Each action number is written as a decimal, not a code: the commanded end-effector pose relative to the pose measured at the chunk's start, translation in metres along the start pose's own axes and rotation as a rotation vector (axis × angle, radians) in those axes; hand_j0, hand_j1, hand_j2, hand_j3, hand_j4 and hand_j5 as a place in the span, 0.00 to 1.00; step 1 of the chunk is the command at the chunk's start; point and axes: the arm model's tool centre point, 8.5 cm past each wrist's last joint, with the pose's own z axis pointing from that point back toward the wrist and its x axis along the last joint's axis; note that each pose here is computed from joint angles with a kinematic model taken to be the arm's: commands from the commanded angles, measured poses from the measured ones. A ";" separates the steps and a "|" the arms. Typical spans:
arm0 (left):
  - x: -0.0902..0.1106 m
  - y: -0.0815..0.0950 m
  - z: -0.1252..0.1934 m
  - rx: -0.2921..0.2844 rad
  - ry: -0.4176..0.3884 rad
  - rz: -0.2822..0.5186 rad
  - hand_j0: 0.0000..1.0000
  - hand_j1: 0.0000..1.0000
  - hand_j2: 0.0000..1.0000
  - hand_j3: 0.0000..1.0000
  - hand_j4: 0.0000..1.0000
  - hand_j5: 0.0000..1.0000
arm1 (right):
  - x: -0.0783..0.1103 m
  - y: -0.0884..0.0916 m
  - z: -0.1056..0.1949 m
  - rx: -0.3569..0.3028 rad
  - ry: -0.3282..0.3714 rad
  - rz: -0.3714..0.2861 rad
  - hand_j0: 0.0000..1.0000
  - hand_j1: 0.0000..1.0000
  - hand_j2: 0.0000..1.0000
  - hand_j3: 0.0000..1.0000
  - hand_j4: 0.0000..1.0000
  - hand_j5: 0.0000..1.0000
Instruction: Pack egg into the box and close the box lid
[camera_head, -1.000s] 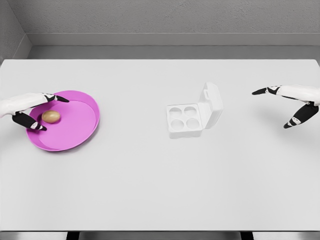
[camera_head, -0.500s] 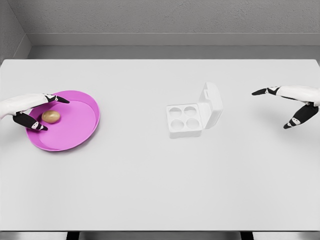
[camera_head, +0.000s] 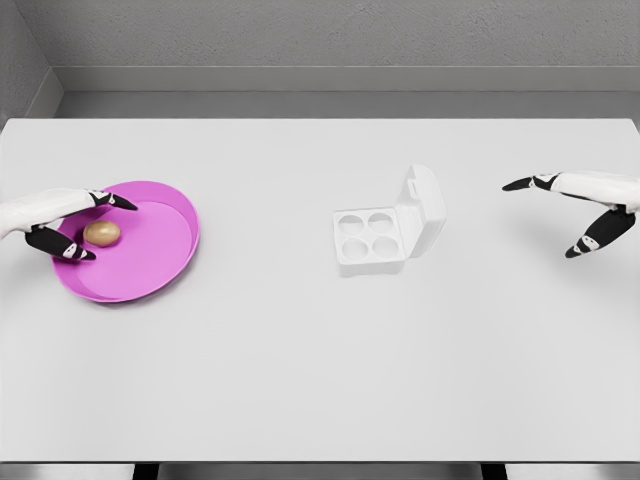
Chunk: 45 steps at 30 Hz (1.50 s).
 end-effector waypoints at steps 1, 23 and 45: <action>-0.001 0.001 0.002 0.005 0.002 0.004 0.82 0.82 0.82 0.82 0.82 0.82 | 0.000 0.000 0.001 -0.003 0.000 -0.005 1.00 1.00 1.00 1.00 1.00 1.00; -0.003 -0.006 0.003 -0.014 0.008 0.008 0.61 0.61 0.61 0.61 0.61 0.61 | -0.001 -0.001 0.003 -0.002 0.005 -0.002 1.00 1.00 1.00 1.00 1.00 1.00; 0.000 -0.007 -0.001 -0.007 -0.008 0.021 0.46 0.46 0.46 0.46 0.46 0.46 | -0.002 -0.002 0.005 -0.003 0.009 -0.001 1.00 1.00 1.00 1.00 1.00 1.00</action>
